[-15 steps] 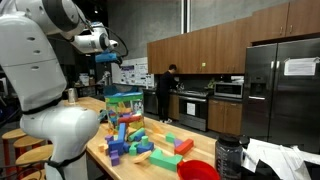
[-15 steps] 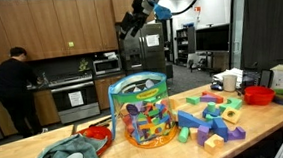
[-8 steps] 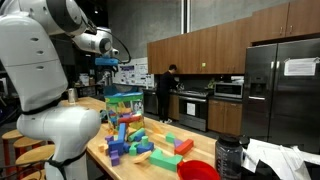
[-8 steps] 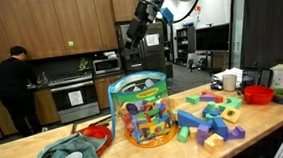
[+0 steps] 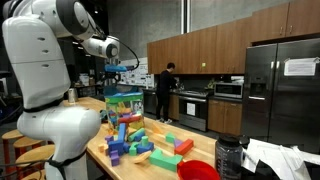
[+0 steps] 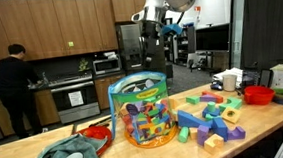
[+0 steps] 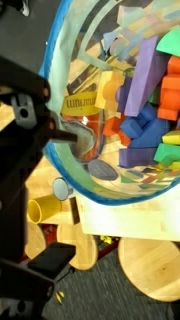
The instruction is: Remove one purple block from the toy bag
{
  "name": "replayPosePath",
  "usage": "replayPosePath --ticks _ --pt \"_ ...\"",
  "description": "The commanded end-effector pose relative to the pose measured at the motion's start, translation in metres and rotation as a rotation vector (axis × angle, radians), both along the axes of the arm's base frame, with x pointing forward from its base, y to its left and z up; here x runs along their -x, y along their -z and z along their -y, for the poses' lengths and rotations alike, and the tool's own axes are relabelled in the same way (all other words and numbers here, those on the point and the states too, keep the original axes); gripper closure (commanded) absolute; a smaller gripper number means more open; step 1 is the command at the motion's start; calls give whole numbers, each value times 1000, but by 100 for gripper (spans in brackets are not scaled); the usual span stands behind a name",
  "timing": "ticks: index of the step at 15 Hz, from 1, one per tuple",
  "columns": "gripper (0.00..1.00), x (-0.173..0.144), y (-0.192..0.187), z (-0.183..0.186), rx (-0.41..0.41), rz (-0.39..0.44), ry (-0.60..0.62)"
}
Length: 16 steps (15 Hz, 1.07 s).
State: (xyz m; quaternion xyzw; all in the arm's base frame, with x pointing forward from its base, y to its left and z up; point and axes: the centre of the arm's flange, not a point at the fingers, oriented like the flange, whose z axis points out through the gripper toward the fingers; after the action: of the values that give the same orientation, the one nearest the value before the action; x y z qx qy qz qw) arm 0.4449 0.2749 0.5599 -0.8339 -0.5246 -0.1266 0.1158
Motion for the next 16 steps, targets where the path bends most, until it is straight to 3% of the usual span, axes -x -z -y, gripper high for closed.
replayPosePath --ticks 1,8,16 --pt "0 -21 15 0 81 11 -184" --pt "0 -40 52 -27 202 115 -469" --pt "0 -55 75 -79 207 199 -635"
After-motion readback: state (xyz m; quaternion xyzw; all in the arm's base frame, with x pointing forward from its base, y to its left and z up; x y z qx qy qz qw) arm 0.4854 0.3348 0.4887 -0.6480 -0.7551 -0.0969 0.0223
